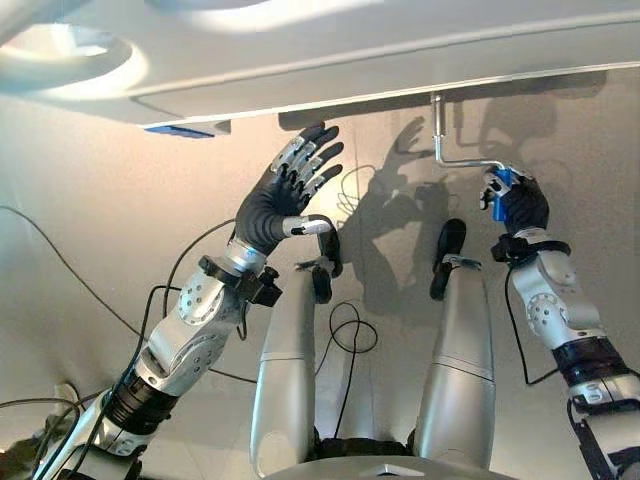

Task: Raise the hospital bed

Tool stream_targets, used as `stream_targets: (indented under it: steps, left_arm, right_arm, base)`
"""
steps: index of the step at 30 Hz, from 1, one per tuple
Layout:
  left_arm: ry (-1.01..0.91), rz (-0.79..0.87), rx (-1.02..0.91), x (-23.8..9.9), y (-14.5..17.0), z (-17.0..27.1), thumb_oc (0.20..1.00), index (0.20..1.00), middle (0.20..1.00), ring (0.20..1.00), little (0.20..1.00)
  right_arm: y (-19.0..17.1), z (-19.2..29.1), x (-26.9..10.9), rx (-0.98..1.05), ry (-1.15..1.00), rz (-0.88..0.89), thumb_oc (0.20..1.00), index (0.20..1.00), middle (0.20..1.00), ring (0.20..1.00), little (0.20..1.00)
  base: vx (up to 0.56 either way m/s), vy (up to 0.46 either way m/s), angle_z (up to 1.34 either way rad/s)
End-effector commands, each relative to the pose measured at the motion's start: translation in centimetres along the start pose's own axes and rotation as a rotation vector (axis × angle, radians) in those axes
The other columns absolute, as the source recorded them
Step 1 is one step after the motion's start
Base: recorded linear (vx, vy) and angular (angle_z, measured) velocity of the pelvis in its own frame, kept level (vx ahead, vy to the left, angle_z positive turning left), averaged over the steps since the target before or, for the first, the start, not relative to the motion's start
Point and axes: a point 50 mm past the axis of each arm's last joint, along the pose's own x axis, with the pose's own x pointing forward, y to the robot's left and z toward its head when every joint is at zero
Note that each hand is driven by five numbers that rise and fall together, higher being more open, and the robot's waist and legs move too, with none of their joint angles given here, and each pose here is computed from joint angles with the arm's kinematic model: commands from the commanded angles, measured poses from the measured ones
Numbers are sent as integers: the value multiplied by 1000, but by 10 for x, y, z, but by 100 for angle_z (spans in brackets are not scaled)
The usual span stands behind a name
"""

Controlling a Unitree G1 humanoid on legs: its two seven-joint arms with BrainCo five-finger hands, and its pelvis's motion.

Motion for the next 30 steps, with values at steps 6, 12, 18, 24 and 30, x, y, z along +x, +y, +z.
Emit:
stream_targets:
  steps: [6,12,18,24,30]
  left_arm:
    - [-103,0,112,-6,4,29,1000,1000,1000,1000,1000]
    - [-77,-40,166,-3,0,28,1000,1000,1000,1000,1000]
    - [-64,-58,185,1,-3,24,1000,1000,1000,1000,1000]
    - [-74,-53,167,4,-5,22,1000,1000,1000,1000,1000]
    - [-73,-28,153,3,-6,19,1000,1000,1000,1000,1000]
  right_arm:
    - [32,56,-15,84,-260,235,200,200,200,200,200]
    - [81,71,-21,103,-255,522,200,200,200,200,200]
    - [128,63,-21,144,-187,733,200,200,200,200,200]
    - [153,47,-16,141,-111,795,200,200,200,200,200]
    - [169,37,-13,148,-80,823,200,200,200,200,200]
  base:
    - [-40,-1,-4]
    - [-2,1,1]
    - [-1,2,1]
    - [1,3,-1]
    - [1,13,2]
